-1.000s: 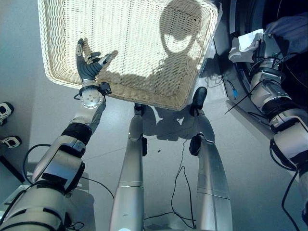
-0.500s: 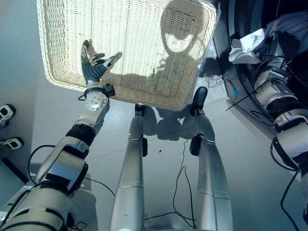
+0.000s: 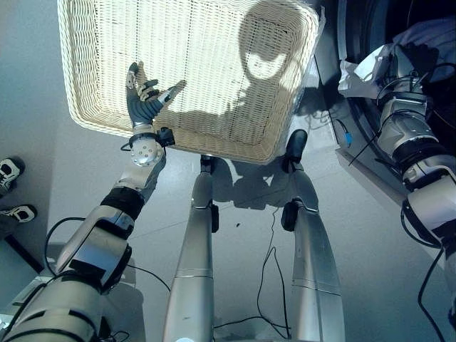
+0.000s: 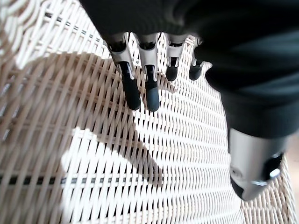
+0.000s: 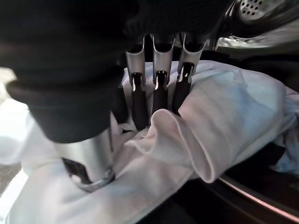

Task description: Put the clothes into the washing machine.

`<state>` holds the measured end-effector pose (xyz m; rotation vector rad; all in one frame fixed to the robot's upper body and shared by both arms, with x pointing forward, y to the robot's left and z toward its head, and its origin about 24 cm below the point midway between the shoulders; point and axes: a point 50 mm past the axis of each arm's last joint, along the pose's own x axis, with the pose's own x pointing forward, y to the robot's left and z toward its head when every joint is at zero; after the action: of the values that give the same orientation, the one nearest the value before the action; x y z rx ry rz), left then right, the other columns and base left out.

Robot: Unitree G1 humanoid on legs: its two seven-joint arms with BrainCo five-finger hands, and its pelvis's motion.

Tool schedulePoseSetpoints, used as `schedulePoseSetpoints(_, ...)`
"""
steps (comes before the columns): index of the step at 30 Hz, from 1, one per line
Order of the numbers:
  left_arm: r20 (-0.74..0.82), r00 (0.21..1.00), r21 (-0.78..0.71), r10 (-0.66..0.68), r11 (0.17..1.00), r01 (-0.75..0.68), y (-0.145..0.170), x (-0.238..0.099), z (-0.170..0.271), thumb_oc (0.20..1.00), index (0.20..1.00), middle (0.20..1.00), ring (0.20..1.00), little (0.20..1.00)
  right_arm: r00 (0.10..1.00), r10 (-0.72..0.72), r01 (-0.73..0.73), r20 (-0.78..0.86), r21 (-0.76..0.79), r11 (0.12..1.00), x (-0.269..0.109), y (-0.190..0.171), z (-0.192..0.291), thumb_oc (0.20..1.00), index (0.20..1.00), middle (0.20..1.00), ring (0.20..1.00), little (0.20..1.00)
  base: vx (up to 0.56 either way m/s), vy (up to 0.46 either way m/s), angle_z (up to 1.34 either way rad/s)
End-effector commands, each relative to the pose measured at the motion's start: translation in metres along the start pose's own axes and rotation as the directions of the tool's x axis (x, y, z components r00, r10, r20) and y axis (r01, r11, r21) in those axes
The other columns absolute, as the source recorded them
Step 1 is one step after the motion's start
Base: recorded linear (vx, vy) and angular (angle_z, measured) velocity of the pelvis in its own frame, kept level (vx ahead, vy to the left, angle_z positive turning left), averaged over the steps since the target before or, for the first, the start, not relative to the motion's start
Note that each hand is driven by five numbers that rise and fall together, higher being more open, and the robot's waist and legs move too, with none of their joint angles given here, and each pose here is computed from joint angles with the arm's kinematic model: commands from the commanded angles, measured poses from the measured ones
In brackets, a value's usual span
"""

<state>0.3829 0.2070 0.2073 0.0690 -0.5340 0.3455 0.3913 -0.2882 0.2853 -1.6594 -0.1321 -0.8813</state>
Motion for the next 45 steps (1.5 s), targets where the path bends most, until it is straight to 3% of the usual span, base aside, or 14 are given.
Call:
schedulePoseSetpoints(1, 0.038, 0.998, -0.057, -0.052, 0.997, 0.054, -0.019, -0.007, 0.005, 1.000, 1.000, 1.000, 1.000, 1.000, 0.981, 0.180, -0.176, 0.073, -0.052, 0.983, -0.036, 0.054, 0.001, 1.000, 1.000, 1.000, 1.000, 1.000, 0.00, 0.000, 0.00)
schedulePoseSetpoints(4, 0.038, 0.998, -0.057, -0.052, 0.997, 0.054, -0.019, -0.007, 0.005, 1.000, 1.000, 1.000, 1.000, 1.000, 0.981, 0.180, -0.176, 0.073, -0.052, 0.983, -0.036, 0.054, 0.001, 1.000, 1.000, 1.000, 1.000, 1.000, 0.00, 0.000, 0.00)
schedulePoseSetpoints(8, 0.043, 0.998, -0.047, -0.038, 0.998, 0.040, -0.013, -0.011, 0.002, 1.000, 1.000, 1.000, 1.000, 1.000, 0.995, 0.074, -0.084, 0.064, 0.186, 0.979, -0.045, 0.056, -0.005, 1.000, 1.000, 1.000, 1.000, 1.000, 0.00, 0.000, 0.00)
schedulePoseSetpoints(12, 0.048, 0.999, -0.036, -0.022, 0.999, 0.024, -0.007, -0.012, 0.001, 1.000, 1.000, 1.000, 1.000, 1.000, 0.998, -0.048, 0.059, -0.036, 0.385, 0.921, -0.049, 0.048, -0.013, 1.000, 1.000, 1.000, 1.000, 1.000, 0.00, 0.000, 0.00)
schedulePoseSetpoints(19, 0.046, 0.999, -0.027, -0.004, 1.000, 0.006, 0.000, -0.017, -0.002, 1.000, 1.000, 1.000, 1.000, 1.000, 0.985, -0.141, 0.171, -0.097, 0.487, 0.857, -0.056, 0.040, -0.018, 1.000, 1.000, 1.000, 1.000, 1.000, 0.00, 0.000, 0.00)
schedulePoseSetpoints(20, 0.047, 0.999, -0.025, 0.000, 1.000, 0.001, 0.000, -0.018, -0.003, 1.000, 1.000, 1.000, 1.000, 1.000, 0.971, -0.196, 0.237, -0.134, 0.533, 0.812, -0.061, 0.035, -0.018, 1.000, 1.000, 1.000, 1.000, 1.000, 0.00, 0.000, 0.00)
schedulePoseSetpoints(27, 0.045, 0.999, -0.026, 0.013, 1.000, -0.012, 0.004, -0.021, -0.006, 1.000, 1.000, 1.000, 1.000, 1.000, 0.949, -0.294, 0.306, -0.119, 0.584, 0.752, -0.074, 0.028, -0.014, 1.000, 1.000, 1.000, 1.000, 1.000, 0.00, 0.000, 0.00)
schedulePoseSetpoints(36, 0.043, 0.999, -0.025, 0.011, 1.000, -0.010, 0.005, -0.021, -0.006, 1.000, 1.000, 1.000, 1.000, 1.000, 0.957, -0.289, 0.248, -0.026, 0.592, 0.767, -0.079, 0.028, -0.005, 1.000, 1.000, 1.000, 1.000, 1.000, 0.00, 0.000, 0.00)
schedulePoseSetpoints(39, 0.042, 0.999, -0.019, 0.003, 1.000, -0.002, 0.004, -0.018, -0.005, 1.000, 1.000, 1.000, 1.000, 1.000, 0.968, -0.211, 0.114, 0.134, 0.514, 0.850, -0.079, 0.033, 0.007, 1.000, 1.000, 1.000, 1.000, 1.000, 0.00, 0.000, 0.00)
schedulePoseSetpoints(45, 0.048, 0.999, -0.012, -0.007, 1.000, 0.007, 0.002, -0.011, 0.001, 1.000, 1.000, 1.000, 1.000, 1.000, 0.957, -0.215, 0.119, 0.193, 0.414, 0.902, -0.072, 0.034, 0.010, 1.000, 1.000, 1.000, 1.000, 1.000, 0.00, 0.000, 0.00)
